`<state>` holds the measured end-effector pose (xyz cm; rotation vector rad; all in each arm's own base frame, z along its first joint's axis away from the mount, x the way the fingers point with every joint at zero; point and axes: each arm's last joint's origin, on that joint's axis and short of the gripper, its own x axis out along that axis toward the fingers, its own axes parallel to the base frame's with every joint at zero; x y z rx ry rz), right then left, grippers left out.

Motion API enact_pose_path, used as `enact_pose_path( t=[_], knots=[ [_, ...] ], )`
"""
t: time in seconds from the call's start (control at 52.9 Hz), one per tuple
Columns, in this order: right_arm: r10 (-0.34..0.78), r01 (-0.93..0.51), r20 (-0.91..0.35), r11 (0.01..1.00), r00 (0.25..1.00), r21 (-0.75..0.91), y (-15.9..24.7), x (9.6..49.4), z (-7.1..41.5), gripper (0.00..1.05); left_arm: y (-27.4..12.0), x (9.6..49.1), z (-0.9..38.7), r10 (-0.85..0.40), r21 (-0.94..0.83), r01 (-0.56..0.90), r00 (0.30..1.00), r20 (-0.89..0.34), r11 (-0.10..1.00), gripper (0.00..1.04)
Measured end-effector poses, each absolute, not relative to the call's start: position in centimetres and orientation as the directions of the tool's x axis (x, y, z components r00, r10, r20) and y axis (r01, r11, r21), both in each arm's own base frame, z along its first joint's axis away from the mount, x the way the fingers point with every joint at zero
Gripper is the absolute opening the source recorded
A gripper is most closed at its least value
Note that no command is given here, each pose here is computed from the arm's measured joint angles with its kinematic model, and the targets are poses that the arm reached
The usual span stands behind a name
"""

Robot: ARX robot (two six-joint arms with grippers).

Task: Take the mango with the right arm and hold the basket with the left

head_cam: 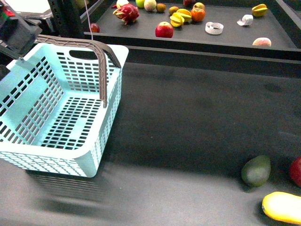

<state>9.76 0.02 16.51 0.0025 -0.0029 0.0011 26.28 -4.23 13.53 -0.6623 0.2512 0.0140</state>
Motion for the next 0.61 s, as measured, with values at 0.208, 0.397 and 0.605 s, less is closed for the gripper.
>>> enact_pose_path(
  t=[0.208, 0.397, 0.605],
  knots=[
    [0.001, -0.001, 0.003, 1.0, 1.0, 0.002, 0.0, 9.8, 16.5, 0.97, -5.1, 30.1, 12.2, -0.09, -0.659, -0.111, 0.96, -0.264, 0.744, 0.99],
    [0.002, -0.002, 0.003, 1.0, 1.0, 0.002, 0.0, 9.8, 16.5, 0.97, -5.5, 32.8, 10.6, -0.085, -0.681, -0.148, 0.951, -0.297, 0.718, 0.99],
    [0.001, -0.001, 0.003, 1.0, 1.0, 0.002, 0.0, 9.8, 16.5, 0.97, -5.4, 35.8, 10.6, -0.069, -0.706, -0.157, 0.958, -0.28, 0.691, 0.99]
  ],
)
